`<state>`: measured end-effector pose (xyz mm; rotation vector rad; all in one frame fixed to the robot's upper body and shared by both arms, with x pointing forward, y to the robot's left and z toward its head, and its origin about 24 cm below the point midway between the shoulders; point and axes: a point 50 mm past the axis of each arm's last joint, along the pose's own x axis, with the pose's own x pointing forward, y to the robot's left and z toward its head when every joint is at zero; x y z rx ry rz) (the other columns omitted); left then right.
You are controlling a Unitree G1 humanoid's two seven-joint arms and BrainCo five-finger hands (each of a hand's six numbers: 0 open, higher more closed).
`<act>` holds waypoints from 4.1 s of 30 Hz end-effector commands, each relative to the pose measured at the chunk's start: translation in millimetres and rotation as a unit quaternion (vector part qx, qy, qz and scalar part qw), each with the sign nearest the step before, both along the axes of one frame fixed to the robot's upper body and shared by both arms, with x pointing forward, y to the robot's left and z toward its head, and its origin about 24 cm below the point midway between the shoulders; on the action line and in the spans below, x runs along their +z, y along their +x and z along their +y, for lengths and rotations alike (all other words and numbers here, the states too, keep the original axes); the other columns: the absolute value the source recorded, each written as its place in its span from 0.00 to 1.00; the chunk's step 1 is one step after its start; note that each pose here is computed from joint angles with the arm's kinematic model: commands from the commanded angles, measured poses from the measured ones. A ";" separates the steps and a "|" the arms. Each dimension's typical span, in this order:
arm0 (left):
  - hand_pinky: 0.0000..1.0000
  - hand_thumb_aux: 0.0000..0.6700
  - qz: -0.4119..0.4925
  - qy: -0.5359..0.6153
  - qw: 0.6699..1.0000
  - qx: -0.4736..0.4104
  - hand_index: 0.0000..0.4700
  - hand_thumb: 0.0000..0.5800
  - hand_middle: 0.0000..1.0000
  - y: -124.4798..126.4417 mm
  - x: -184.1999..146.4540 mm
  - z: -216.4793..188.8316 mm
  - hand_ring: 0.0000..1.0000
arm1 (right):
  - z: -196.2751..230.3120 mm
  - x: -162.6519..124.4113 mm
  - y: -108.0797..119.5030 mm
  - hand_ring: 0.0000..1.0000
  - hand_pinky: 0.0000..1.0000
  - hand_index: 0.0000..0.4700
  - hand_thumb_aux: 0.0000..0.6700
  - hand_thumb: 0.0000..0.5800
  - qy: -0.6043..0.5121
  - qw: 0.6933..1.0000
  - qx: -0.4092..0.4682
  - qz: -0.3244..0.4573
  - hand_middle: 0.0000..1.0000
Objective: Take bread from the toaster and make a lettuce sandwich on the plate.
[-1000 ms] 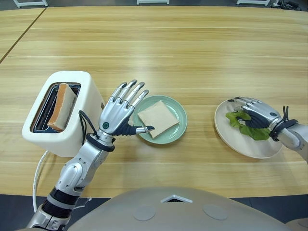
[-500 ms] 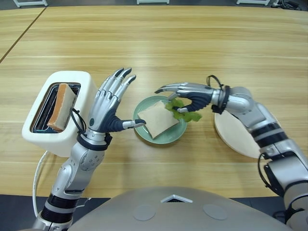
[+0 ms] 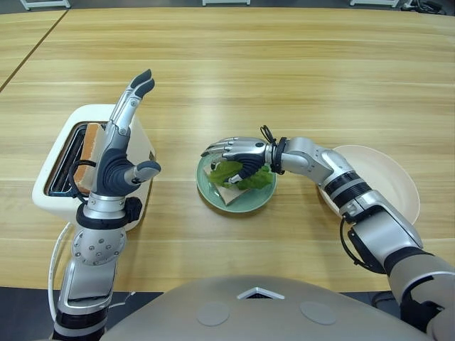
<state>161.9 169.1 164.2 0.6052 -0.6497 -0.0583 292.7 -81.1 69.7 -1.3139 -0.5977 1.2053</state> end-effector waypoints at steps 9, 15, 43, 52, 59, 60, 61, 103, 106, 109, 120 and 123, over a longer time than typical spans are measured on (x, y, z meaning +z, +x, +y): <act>0.00 0.00 0.032 0.266 0.936 0.229 0.00 0.00 0.00 -20.3 15.6 62.4 0.00 | -38.4 62.2 -0.6 0.00 0.00 0.00 0.00 0.00 0.119 0.984 -0.072 -0.109 0.00; 0.00 0.00 0.189 0.340 0.853 0.348 0.00 0.00 0.00 -37.8 -19.9 109.6 0.00 | -74.5 37.1 -28.5 0.00 0.00 0.00 0.00 0.00 0.137 0.982 -0.125 -0.047 0.00; 0.00 1.00 -0.076 0.300 0.903 0.299 1.00 1.00 0.00 -10.1 57.4 81.3 0.00 | -104.9 32.2 -38.7 0.00 0.00 0.00 0.00 0.00 0.172 0.963 -0.204 -0.047 0.00; 0.00 1.00 -0.098 0.282 0.951 0.080 1.00 1.00 0.00 47.5 30.3 -10.3 0.00 | -124.2 36.3 -32.6 0.00 0.00 0.00 0.00 0.00 0.193 0.945 -0.255 -0.063 0.00; 0.00 1.00 -0.073 0.335 0.939 0.025 1.00 1.00 0.00 80.9 -32.8 -45.9 0.00 | -129.7 33.5 -30.5 0.00 0.00 0.00 0.00 0.00 0.199 0.939 -0.272 -0.066 0.00; 0.00 1.00 -0.077 0.341 0.937 0.020 1.00 1.00 0.00 81.8 -39.9 -50.5 0.00 | -129.4 32.5 -30.4 0.00 0.00 0.00 0.00 0.00 0.199 0.939 -0.273 -0.065 0.00; 0.00 1.00 -0.080 0.344 0.935 0.016 1.00 1.00 0.00 81.9 -45.1 -54.5 0.00 | -129.3 31.5 -30.3 0.00 0.00 0.00 0.00 0.00 0.199 0.939 -0.273 -0.064 0.00; 1.00 1.00 0.292 0.255 0.894 -0.223 1.00 1.00 1.00 -13.5 -120.2 -12.1 1.00 | -112.0 7.9 -98.4 1.00 1.00 1.00 1.00 1.00 0.065 0.981 -0.116 0.142 1.00; 1.00 1.00 0.363 0.274 0.848 -0.273 1.00 1.00 1.00 -23.8 -136.6 -14.0 1.00 | -102.2 -10.5 -113.4 1.00 1.00 1.00 1.00 1.00 0.026 0.973 -0.089 0.213 1.00; 1.00 1.00 0.385 0.294 0.828 -0.284 1.00 1.00 1.00 -21.6 -149.2 -23.8 1.00 | -90.9 -29.9 -115.9 1.00 1.00 1.00 1.00 1.00 -0.003 0.967 -0.084 0.242 1.00; 1.00 1.00 0.321 0.371 0.860 -0.139 1.00 1.00 1.00 57.2 -182.6 -37.9 1.00 | -67.1 -90.8 -67.7 1.00 1.00 1.00 1.00 1.00 -0.061 0.965 -0.174 0.185 1.00; 1.00 1.00 0.288 0.374 0.874 -0.115 1.00 1.00 1.00 79.7 -180.5 -41.4 1.00 | -62.8 -90.2 -39.9 1.00 1.00 1.00 1.00 1.00 -0.046 0.967 -0.204 0.144 1.00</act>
